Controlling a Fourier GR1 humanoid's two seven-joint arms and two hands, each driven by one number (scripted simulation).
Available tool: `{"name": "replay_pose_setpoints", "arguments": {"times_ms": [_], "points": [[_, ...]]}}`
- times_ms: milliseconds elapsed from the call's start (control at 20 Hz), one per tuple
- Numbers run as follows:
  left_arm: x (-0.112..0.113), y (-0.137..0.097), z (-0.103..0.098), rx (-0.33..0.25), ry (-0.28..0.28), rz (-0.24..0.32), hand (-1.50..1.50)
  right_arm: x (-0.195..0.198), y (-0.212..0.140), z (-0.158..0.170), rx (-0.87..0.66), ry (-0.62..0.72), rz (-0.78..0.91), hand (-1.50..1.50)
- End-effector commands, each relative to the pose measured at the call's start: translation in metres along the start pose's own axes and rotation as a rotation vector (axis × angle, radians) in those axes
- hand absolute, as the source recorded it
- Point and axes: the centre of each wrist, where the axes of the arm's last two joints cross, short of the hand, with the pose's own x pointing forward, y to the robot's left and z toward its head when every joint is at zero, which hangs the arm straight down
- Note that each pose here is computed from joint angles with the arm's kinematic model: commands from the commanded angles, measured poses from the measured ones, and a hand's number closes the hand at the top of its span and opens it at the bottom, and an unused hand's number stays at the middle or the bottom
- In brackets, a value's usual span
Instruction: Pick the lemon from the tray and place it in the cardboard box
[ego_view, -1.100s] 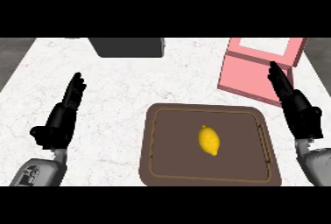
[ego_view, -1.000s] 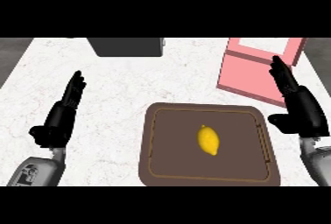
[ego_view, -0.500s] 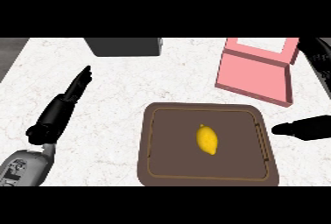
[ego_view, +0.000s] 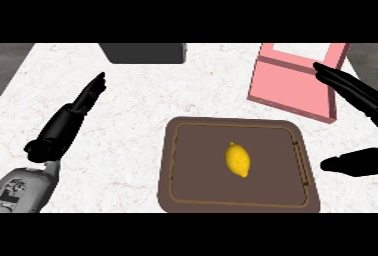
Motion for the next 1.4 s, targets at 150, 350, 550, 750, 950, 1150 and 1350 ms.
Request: {"name": "replay_pose_setpoints", "arguments": {"times_ms": [150, 350, 550, 750, 950, 1150, 1350], "points": [[-0.003, 0.002, 0.003, -0.004, 0.016, 0.011, 0.00, 0.052, 0.006, -0.012, 0.338, 0.067, 0.269, -1.50], [0.005, 0.012, -0.002, -0.016, -0.009, -0.003, 0.00, 0.090, 0.030, -0.029, 0.438, 0.099, 0.342, -1.50], [0.001, 0.003, 0.002, -0.013, -0.001, 0.002, 0.00, 0.121, 0.060, -0.021, 0.485, 0.145, 0.440, -1.50], [-0.001, 0.009, -0.008, -0.013, 0.000, 0.009, 0.00, 0.134, 0.079, -0.047, 0.557, 0.202, 0.480, -1.50], [-0.002, 0.013, -0.004, 0.004, -0.004, -0.005, 0.00, 0.157, 0.097, -0.054, 0.561, 0.257, 0.464, -1.50], [-0.004, -0.014, -0.001, -0.028, 0.005, 0.011, 0.00, 0.156, 0.113, -0.060, 0.613, 0.301, 0.437, -1.50], [0.018, -0.003, 0.000, -0.004, -0.018, -0.014, 0.00, 0.143, 0.126, -0.060, 0.603, 0.337, 0.491, -1.50]]}}
